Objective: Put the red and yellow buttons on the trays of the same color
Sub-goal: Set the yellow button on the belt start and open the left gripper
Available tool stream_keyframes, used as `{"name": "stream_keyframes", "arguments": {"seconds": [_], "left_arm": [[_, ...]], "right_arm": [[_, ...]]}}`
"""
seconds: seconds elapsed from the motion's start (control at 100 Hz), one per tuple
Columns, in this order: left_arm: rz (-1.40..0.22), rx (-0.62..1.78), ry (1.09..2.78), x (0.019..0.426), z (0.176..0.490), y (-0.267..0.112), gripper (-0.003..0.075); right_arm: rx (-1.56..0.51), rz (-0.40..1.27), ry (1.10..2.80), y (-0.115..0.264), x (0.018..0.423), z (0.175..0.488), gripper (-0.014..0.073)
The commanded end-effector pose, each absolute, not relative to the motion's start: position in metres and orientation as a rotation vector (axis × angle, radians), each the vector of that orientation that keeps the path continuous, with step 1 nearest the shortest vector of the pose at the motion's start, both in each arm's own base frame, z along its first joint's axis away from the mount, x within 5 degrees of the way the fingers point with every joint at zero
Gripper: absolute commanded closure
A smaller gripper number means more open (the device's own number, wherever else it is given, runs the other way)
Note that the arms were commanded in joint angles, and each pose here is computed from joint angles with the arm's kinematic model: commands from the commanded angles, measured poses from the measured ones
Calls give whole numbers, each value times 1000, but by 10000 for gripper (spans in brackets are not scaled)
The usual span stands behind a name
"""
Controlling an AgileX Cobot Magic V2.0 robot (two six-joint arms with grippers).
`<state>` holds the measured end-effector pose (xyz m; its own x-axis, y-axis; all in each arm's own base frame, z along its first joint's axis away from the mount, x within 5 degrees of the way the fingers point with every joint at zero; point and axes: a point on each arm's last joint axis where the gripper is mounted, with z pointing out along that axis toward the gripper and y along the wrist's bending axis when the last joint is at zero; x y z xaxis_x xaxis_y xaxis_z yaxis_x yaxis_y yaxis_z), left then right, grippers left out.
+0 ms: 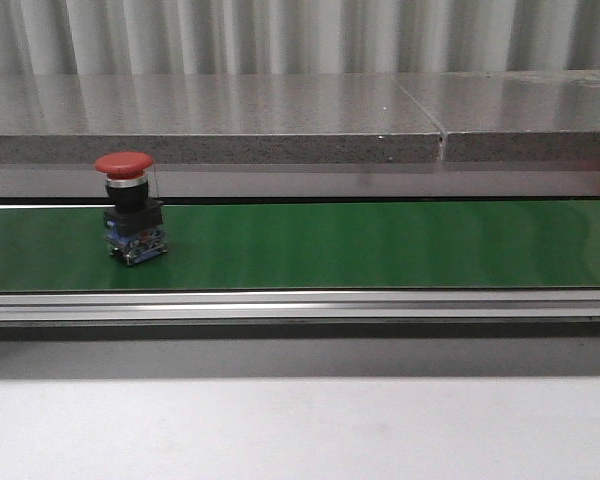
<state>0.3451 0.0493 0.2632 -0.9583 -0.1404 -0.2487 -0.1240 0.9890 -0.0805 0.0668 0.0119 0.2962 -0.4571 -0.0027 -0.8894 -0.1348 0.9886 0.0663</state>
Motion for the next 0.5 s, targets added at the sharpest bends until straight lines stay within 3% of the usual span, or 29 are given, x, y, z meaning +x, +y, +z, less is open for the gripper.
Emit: {"name": "stream_keyframes", "arguments": {"seconds": [0.0,0.05,0.12,0.49], "left_arm": [[-104,-183,2809,344,282,46,328],[-119,-187,2802,345,282,44,245],[-126,-184,2780,347,283,42,187],[-130,43,2564,337,326,3,185]], "right_arm": [[-103,142,1954,12,69,309,662],[-103,142,1954,12,69,309,662],[-103,142,1954,12,69,309,662],[-103,142,1954,12,69,309,662]]}}
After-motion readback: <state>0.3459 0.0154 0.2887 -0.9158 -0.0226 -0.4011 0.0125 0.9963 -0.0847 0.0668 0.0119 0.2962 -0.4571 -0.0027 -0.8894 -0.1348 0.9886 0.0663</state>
